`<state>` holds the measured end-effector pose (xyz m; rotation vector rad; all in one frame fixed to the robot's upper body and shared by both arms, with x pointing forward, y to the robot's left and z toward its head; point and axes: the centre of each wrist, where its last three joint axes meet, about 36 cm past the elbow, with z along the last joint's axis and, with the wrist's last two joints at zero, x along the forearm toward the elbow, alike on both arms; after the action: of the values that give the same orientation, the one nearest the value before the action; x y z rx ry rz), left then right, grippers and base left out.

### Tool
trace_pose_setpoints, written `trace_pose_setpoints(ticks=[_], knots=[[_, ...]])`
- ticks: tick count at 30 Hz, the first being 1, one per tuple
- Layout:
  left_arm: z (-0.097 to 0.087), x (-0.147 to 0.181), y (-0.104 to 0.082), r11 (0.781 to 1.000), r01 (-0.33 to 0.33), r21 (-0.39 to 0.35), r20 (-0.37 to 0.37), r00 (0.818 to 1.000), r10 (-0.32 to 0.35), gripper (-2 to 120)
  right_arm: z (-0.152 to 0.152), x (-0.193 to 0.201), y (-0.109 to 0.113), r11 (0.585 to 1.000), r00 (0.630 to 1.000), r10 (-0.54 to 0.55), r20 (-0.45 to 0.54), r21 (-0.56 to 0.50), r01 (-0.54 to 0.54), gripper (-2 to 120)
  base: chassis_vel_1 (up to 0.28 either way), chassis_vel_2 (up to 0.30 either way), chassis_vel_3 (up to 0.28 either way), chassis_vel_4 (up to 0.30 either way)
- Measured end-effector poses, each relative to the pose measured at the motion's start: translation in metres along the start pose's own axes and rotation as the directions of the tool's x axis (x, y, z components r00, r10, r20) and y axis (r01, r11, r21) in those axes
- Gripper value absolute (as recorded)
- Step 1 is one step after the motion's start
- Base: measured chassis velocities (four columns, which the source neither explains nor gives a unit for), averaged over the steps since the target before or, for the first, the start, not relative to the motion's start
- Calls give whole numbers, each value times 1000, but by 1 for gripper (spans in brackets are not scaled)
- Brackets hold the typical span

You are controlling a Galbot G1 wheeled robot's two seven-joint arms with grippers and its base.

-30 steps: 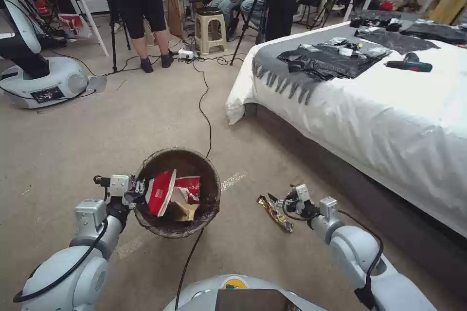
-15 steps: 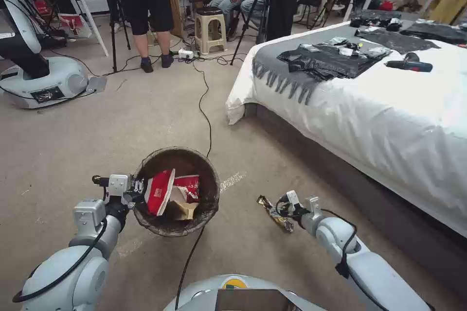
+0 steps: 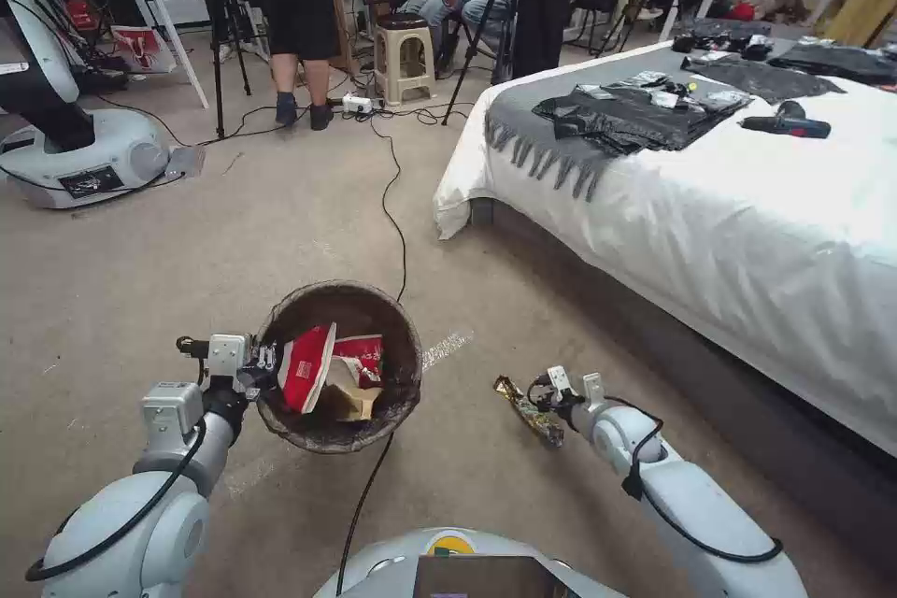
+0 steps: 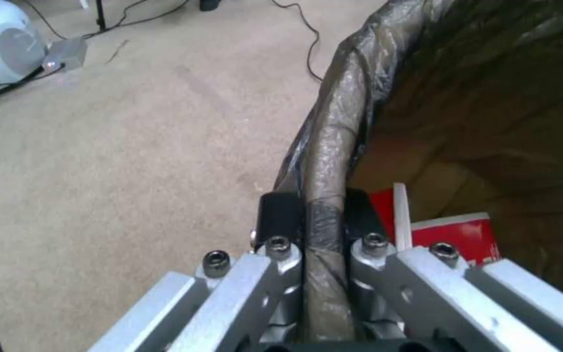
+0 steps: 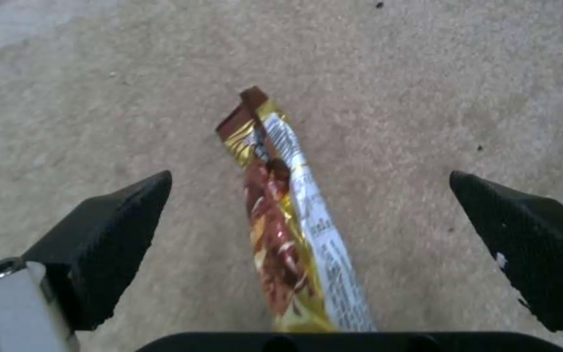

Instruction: Pick up the trash bin, then pick up the garbage from the floor and place it into the trash bin.

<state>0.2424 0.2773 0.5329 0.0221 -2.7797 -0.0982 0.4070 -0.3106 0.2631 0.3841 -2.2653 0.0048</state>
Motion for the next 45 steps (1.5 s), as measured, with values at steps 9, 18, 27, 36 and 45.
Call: trace_pose_setpoints(ticks=[9, 18, 27, 36, 45], knots=[[-2, -1, -1, 1000, -5, 1, 12, 1000, 5, 3, 7, -13, 9, 999, 999, 24, -22, 30, -24, 100, 0, 0, 0, 0], [-2, -1, -1, 1000, -6, 3, 14, 1000, 6, 3, 16, -25, 15, 998, 998, 33, -53, 47, -30, 100, 0, 0, 0, 0], [-2, -1, 0, 1000, -6, 3, 14, 1000, 6, 3, 30, -42, 18, 999, 996, 39, -77, 19, -37, 100, 0, 0, 0, 0], [-2, -2, -1, 1000, -8, 4, 16, 1000, 8, 3, 36, -49, 22, 999, 996, 36, -86, 0, -37, 100, 0, 0, 0, 0], [-3, -2, -1, 1000, -8, 3, 18, 1000, 8, 3, 39, -51, 26, 999, 996, 45, -81, 3, -45, 84, 0, 0, 0, 0]])
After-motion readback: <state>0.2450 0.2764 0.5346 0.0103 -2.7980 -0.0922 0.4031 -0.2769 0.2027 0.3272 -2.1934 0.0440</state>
